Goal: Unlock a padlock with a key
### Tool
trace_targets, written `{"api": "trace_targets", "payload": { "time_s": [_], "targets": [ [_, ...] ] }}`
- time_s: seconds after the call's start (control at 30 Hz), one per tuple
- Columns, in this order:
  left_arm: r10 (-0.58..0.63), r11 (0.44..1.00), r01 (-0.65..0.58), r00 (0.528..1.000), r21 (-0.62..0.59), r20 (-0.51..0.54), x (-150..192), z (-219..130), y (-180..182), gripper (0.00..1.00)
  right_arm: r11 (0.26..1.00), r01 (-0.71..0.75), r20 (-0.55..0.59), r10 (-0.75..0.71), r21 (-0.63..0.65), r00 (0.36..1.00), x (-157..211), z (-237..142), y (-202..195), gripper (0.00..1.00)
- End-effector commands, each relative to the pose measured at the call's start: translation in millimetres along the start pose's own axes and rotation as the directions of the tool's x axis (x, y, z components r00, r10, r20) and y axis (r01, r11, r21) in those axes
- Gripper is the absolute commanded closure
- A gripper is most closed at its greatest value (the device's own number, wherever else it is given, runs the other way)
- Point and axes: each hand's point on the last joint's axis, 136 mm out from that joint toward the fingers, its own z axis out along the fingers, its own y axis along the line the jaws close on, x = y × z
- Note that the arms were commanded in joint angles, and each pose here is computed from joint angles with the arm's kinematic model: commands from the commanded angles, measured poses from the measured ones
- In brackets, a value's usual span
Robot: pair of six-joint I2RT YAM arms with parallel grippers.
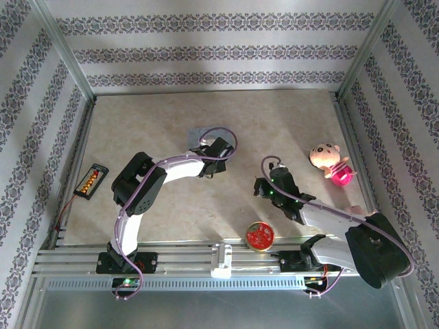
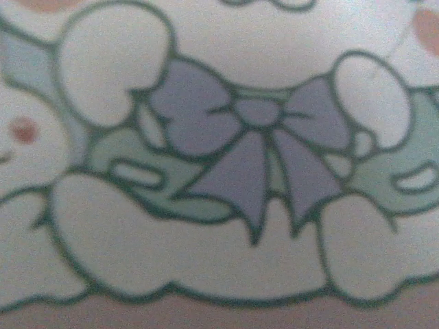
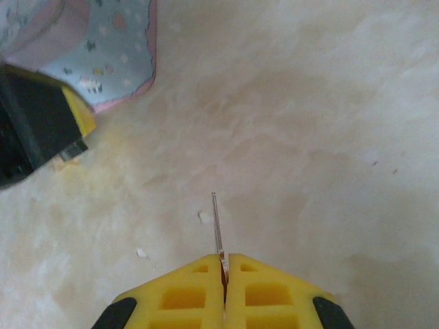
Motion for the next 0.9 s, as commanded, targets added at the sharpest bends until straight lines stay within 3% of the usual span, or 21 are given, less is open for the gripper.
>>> {"api": "trace_targets", "payload": {
  "time_s": [0.0,0.37,0.87],
  "targets": [
    [-0.059,0.993,0.067,0.994,0.097,-0.089,5.6,-21.9,-21.3,0.90,0.990,0.051,0.065,-0.042,-0.133,0.997,-5.0,2.9,23.7,1.00],
    [-0.128,0.969,0.164,0.973,0.184,-0.190,8.9,-28.6,-31.5,0.91,0.969,0.128,0.067,-0.116,-0.213,0.991,8.6,12.3,42.5,1.00],
    [-0.155,0.957,0.206,0.959,0.202,-0.239,11.6,-25.6,-31.7,0.91,0.949,0.083,0.036,-0.076,-0.303,0.996,26.7,42.7,51.7,1.00]
  ]
}}
